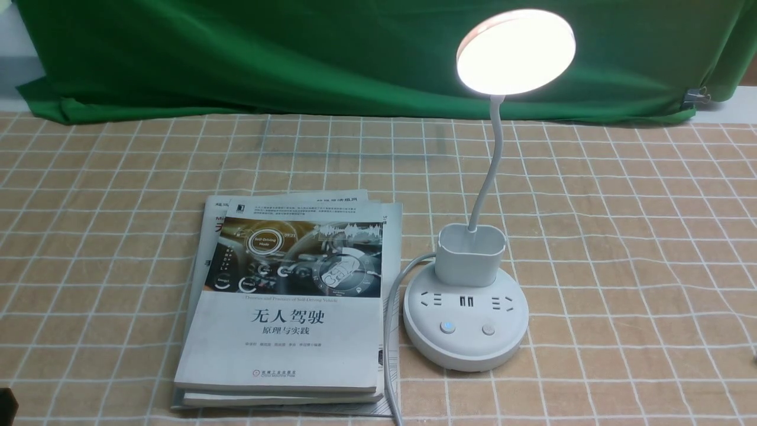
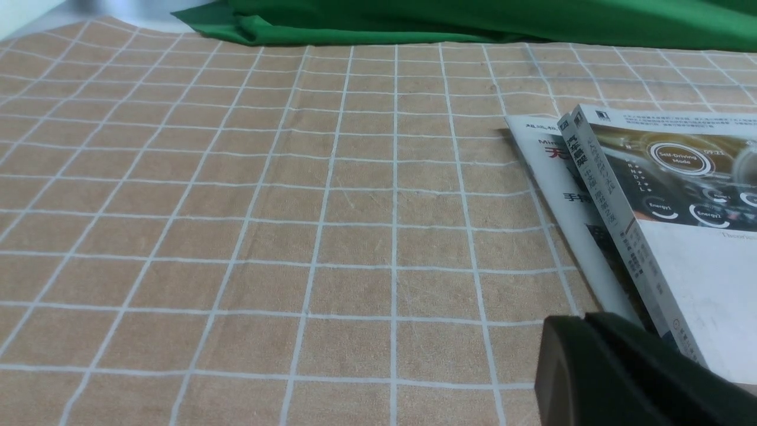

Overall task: Turn off the desk lamp on the light coffee tablecloth by hand.
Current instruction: 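Press the power button on the lamp base to turn the lamp off with the right gripper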

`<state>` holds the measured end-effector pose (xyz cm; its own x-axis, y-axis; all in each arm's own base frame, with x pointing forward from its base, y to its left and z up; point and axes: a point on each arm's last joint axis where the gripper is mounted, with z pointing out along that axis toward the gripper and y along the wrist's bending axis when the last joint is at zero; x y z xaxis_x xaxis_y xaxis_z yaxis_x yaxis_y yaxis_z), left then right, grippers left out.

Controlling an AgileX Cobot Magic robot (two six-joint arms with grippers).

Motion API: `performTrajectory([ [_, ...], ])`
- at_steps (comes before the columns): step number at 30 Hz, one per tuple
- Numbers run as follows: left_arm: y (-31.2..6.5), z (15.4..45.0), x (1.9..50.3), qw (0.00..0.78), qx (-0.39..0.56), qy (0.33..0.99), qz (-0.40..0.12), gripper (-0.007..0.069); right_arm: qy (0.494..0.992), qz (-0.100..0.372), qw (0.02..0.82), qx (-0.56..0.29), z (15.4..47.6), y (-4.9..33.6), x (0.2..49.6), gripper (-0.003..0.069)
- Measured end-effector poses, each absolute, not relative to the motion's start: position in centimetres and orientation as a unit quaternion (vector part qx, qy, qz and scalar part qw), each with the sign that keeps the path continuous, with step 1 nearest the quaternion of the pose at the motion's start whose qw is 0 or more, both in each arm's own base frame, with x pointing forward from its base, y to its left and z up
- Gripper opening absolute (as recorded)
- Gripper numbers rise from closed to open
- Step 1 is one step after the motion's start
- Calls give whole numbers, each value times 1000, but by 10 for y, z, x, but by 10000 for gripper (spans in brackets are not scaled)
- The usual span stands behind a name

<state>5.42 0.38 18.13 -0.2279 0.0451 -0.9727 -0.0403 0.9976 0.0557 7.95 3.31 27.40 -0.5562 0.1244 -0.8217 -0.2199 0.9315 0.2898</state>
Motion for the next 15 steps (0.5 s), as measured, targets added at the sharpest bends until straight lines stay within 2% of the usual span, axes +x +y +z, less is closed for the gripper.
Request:
performTrajectory([
  [4,4,181,54,621,2,783,34,4,937,133,309,-91,279,46,109,81],
  [7,4,181,54,621,2,783,34,4,962,112,223,-113,273,55,135,76],
  [12,4,181,54,621,2,783,34,4,969,99,173,-148,267,73,172,42],
  [15,4,181,54,621,2,783,34,4,966,97,150,-189,258,101,196,39],
])
